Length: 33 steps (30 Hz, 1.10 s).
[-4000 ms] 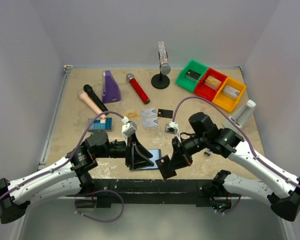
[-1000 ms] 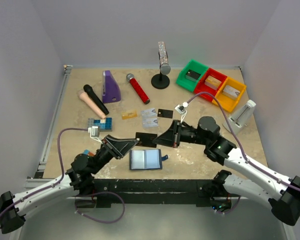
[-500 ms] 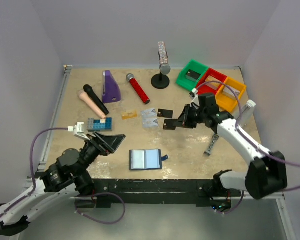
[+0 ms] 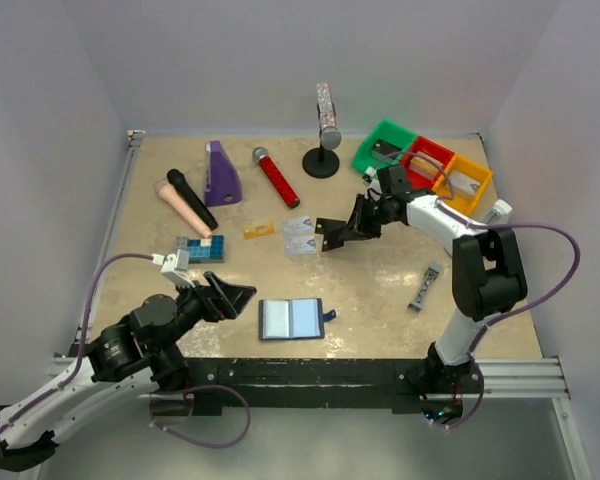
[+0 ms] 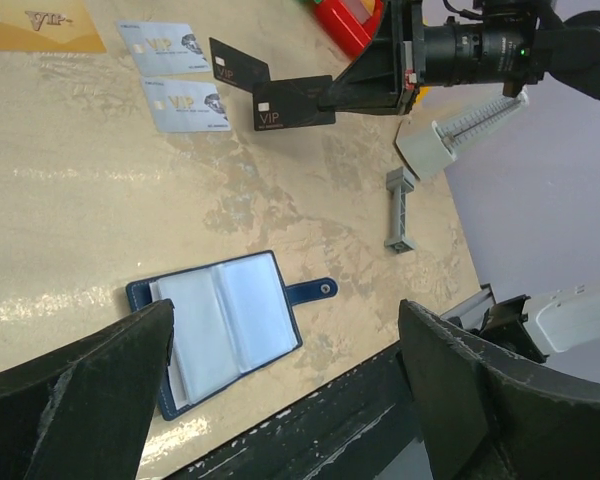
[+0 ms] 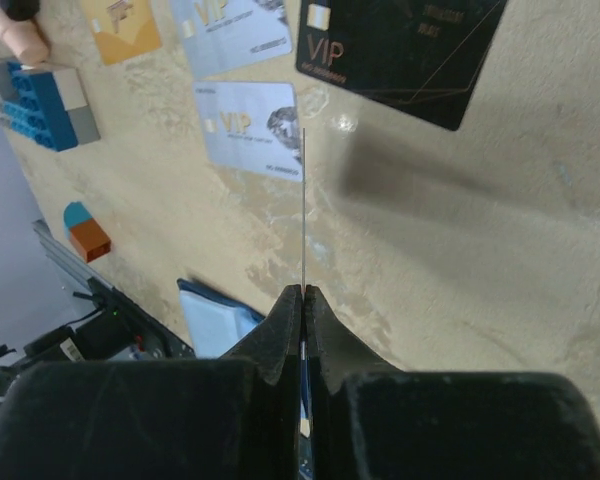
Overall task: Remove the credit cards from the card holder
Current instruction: Place the credit card at the center of the board.
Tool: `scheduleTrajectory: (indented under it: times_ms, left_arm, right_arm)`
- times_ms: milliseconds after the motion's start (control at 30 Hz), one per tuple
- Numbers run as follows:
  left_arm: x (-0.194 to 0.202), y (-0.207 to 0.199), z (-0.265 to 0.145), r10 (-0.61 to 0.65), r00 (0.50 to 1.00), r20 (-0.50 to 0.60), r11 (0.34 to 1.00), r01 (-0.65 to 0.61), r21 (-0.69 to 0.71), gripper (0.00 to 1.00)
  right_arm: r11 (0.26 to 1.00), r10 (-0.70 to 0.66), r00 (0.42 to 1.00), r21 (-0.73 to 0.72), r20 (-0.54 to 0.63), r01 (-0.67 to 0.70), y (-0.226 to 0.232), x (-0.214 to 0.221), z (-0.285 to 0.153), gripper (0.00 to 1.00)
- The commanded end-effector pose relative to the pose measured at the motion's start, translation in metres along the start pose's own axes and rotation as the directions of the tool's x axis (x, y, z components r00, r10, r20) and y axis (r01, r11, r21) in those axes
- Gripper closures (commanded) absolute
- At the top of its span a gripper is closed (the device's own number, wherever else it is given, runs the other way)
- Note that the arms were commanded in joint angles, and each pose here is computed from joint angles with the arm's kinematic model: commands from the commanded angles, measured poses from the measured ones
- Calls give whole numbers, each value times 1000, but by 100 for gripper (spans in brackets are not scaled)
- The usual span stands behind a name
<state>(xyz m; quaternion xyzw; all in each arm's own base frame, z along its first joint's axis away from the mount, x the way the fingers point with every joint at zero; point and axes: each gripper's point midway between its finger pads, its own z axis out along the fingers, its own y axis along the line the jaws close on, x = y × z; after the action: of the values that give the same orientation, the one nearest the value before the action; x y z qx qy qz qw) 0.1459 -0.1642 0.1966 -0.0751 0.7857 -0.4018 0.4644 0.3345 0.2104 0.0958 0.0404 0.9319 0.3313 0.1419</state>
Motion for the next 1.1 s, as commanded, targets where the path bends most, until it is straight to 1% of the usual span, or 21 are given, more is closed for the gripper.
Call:
scheduleTrajectory:
  times_ms: [0,300,667,733,900,1067]
  left_arm:
    - [6,5,3,50,999,-21,999,-51,-13,2]
    - [17,0,17,72,995,-62,997,-72,2,2]
    - [23,0,21,78,994,-83,997,-78,4,2]
    - [24,-1,22,76,993,-89,997,-76,3,2]
    - [28,-1,25,76,991,-106,997,-76,3,1]
    - [29,-2,26,78,991,-111,997,-78,3,0]
  right_arm:
    - [1000,-15,1000,-18,-26,15,-1,-11,12,100]
    - [1000,16,998,-6,-67,-17,-8,-13,26,100]
    - [997,41,994,74,-105,-33,-29,-5,27,100]
    - [996,44,994,82,-104,-36,-31,-5,26,98]
    - [995,50,993,86,-103,-42,-31,-5,26,87]
    - [995,57,993,90,-100,-48,-32,-6,25,82]
